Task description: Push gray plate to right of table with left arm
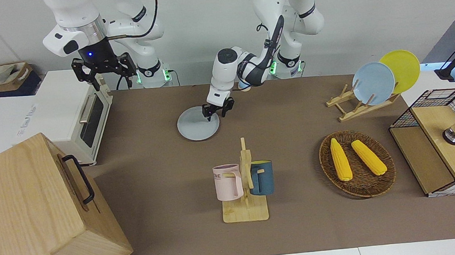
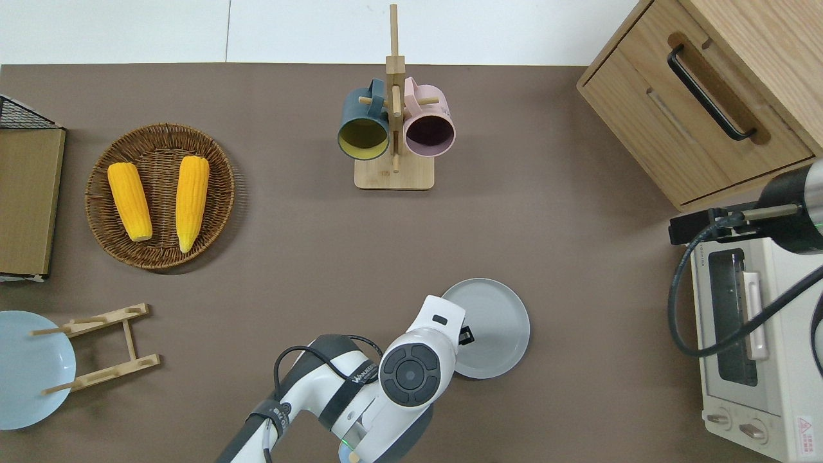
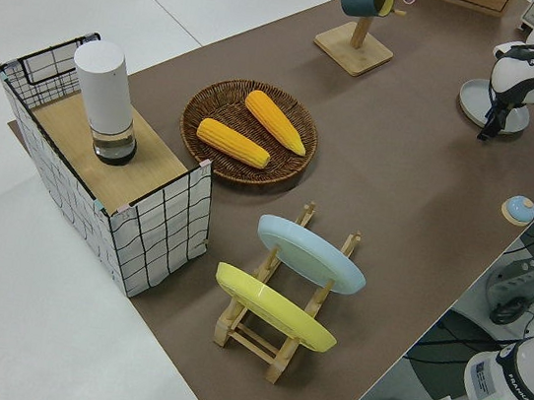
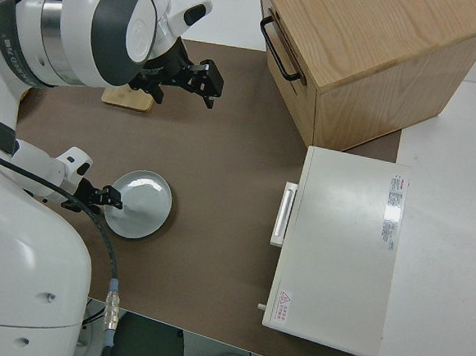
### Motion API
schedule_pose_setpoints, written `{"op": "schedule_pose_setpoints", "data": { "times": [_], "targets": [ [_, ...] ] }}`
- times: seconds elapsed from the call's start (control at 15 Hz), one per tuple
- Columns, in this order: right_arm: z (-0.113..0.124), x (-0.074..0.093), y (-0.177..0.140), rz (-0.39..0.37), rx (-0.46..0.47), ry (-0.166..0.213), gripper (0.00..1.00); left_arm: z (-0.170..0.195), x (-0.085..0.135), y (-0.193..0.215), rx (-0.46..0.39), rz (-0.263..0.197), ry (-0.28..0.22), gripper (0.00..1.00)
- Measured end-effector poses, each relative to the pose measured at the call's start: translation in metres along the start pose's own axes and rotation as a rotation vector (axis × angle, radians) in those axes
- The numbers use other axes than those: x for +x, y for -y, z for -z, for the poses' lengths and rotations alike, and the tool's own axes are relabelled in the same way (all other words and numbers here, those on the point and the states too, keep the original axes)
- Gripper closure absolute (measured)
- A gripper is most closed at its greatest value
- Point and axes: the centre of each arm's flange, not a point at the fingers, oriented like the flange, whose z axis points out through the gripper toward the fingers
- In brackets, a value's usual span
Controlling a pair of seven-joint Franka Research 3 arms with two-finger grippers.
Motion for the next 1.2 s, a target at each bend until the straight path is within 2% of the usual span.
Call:
{"op": "schedule_pose_setpoints", "data": {
  "times": [0.13,0.33,0.67,0.93,1.2],
  "targets": [
    [0.0,0.0,0.0,0.0,0.0,0.0,0.01,0.0,0.0,0.0,0.003,-0.004,-0.006,0.0],
    [0.0,0.0,0.0,0.0,0.0,0.0,0.01,0.001,0.0,-0.001,0.009,-0.007,-0.013,0.0],
    [0.0,0.0,0.0,0.0,0.0,0.0,0.01,0.019,0.01,0.001,0.034,-0.046,-0.041,0.0],
    [0.0,0.0,0.0,0.0,0.0,0.0,0.01,0.052,0.04,0.017,0.087,-0.097,-0.038,0.0],
    [0.0,0.0,0.0,0.0,0.0,0.0,0.01,0.1,0.086,0.042,0.163,-0.144,-0.002,0.0]
  ]
}}
